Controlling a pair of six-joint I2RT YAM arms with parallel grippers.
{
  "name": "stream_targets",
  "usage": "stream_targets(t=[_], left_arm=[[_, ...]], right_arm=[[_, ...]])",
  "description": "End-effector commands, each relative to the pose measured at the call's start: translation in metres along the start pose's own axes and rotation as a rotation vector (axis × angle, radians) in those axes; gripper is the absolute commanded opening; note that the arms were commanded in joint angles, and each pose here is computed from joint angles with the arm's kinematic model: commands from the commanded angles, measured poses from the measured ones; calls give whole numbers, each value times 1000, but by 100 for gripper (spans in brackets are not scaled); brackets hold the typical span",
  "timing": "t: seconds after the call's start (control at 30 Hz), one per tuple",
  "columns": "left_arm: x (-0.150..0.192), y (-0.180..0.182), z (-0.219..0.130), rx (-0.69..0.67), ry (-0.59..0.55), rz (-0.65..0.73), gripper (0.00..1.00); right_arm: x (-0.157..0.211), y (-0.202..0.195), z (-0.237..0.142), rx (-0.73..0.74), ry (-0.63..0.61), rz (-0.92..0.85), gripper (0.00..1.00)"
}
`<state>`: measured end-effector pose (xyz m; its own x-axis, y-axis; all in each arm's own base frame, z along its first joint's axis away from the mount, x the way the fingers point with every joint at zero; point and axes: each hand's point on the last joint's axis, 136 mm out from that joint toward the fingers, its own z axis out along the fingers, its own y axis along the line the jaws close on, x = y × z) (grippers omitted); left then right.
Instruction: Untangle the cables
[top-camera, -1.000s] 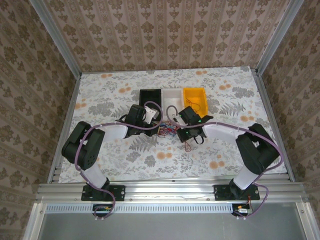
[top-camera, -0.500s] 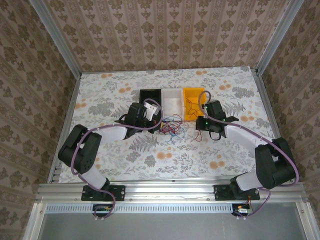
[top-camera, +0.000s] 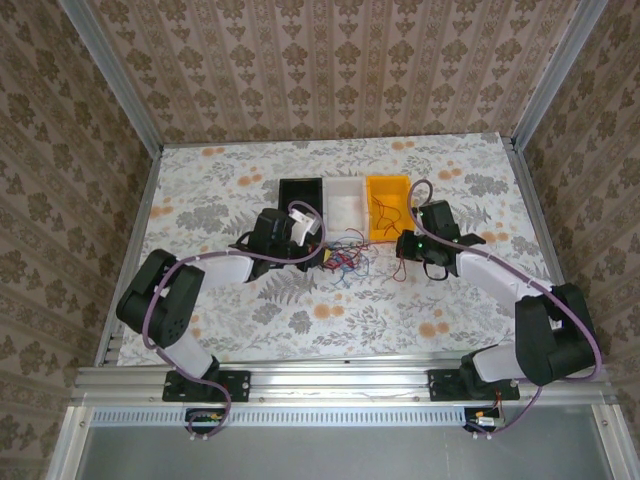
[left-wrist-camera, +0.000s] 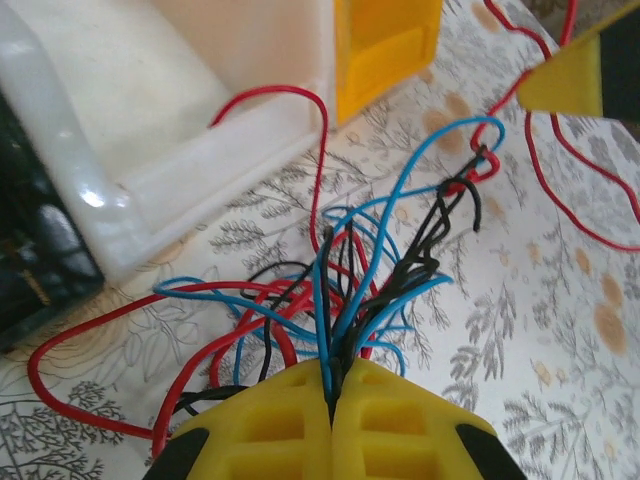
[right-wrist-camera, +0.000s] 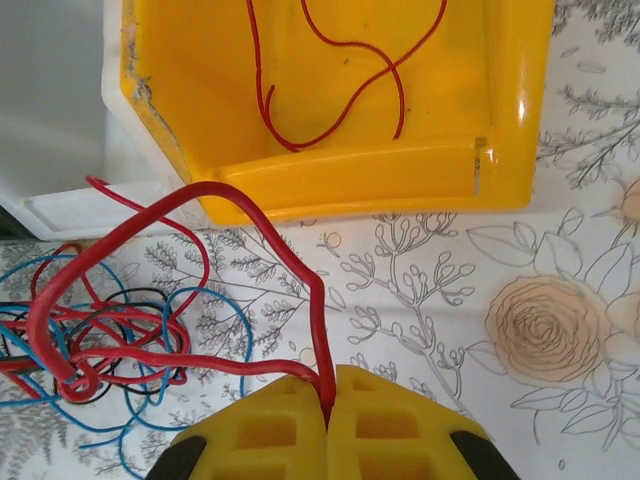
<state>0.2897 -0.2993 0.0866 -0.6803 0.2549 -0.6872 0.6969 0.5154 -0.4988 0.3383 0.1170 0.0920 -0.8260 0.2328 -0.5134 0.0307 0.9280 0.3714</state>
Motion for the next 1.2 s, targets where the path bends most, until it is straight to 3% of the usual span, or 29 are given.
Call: stream_targets(t=[0.0,0.1,0.17,0.53,0.7,0.83,0.93,1.07,1.17], left_arm=[[38,16,2,-45,158,-51,0],[40,11,10,-38,183,-36,15],[38,14,14,-46,182,-42,16],[19,-4,22,17,144,28,0],[19,-23,19,87,146,53,0],[33,-17,15,61,182,34,0],[43,13,8,-109,202,2,0],[54,68,-17,-410,201,-73,0],[55,97,-40,-562,161,-158,0]], right_arm=[[-19,-20,-7,137,-120,-70,0],[-16,28,-3,-38,-104,-169,0],[-11,48,0,-102,-77,-209,0],[31,83,27,-200,136,-370,0],[22,74,32,-105,102,-371,0],[-20,36,11,133,-102,-304,0],[-42,-6,-15,322,-210,-205,0],[-52,-48,-52,429,-307,-63,0],[-50,-71,-66,470,-337,24,0]])
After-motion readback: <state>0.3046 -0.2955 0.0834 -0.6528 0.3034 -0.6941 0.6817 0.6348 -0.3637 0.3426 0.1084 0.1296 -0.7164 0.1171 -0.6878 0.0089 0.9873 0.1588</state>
